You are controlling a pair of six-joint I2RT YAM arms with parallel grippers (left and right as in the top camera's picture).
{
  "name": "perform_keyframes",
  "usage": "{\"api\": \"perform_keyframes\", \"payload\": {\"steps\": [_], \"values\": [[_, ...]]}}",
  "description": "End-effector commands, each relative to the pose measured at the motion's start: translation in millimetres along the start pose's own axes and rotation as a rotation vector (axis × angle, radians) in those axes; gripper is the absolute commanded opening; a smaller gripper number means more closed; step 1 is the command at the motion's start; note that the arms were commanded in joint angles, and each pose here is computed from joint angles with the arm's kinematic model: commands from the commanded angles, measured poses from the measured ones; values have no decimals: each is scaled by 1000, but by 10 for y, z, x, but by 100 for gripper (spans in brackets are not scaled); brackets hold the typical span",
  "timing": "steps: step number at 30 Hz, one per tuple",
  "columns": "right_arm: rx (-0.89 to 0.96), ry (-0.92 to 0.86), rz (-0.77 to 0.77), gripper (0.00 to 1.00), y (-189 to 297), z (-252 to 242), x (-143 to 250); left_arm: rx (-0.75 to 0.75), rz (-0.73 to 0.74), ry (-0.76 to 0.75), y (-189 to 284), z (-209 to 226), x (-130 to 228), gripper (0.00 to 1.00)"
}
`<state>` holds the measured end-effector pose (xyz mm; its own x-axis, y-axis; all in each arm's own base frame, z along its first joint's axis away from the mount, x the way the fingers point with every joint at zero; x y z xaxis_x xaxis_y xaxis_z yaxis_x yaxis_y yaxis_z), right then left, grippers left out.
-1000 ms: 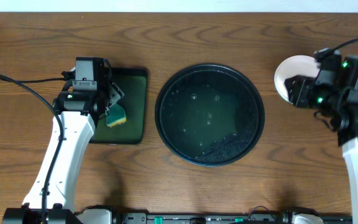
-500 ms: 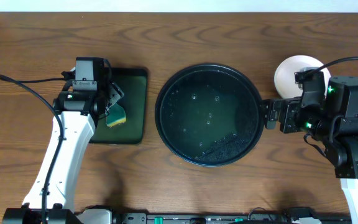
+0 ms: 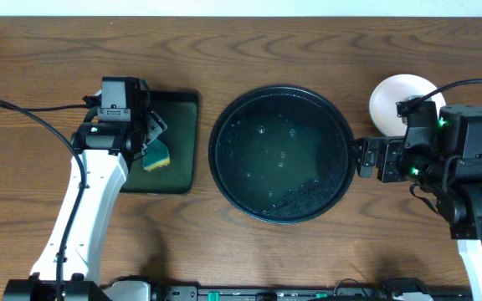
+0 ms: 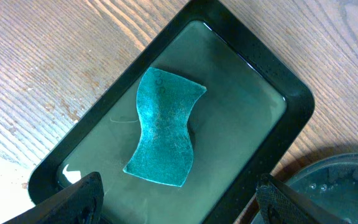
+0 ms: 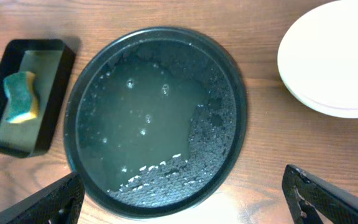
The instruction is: Clean dirty plates on tray and stack at the side
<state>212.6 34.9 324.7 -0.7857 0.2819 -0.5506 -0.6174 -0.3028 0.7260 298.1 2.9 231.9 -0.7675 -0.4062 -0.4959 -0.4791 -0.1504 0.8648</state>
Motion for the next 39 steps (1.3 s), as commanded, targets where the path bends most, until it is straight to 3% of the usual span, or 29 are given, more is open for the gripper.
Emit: {"api": "perform_keyframes", "payload": {"steps": [1, 15, 20, 29, 39], "values": [[14, 51, -37, 99, -55, -75, 95, -4, -5, -4, 12, 3, -17, 79], [-186, 202, -667, 99, -460, -526, 875, -4, -5, -4, 13, 3, -18, 79], [-193, 218, -813, 99, -553, -709, 1111, -4, -5, -4, 13, 3, -18, 80], [-131, 197, -926, 99, -506, -852, 1210, -4, -5, -4, 12, 3, -17, 80], [24, 118, -838, 99, -625, -1052, 1285, -4, -5, -4, 13, 3, -18, 80]]}}
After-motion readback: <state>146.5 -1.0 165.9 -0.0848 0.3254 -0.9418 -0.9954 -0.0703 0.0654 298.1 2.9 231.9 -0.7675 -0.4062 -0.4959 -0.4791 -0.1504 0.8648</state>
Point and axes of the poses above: each gripper's point midway between its finger pads, its own y axis back along the fingers, its own z axis along the line the jaws close on, x = y × z, the point moved 10 cm from there along y, back along the fingers, and after that the axes turned 14 degrees about -y, right-handed, at the moved point
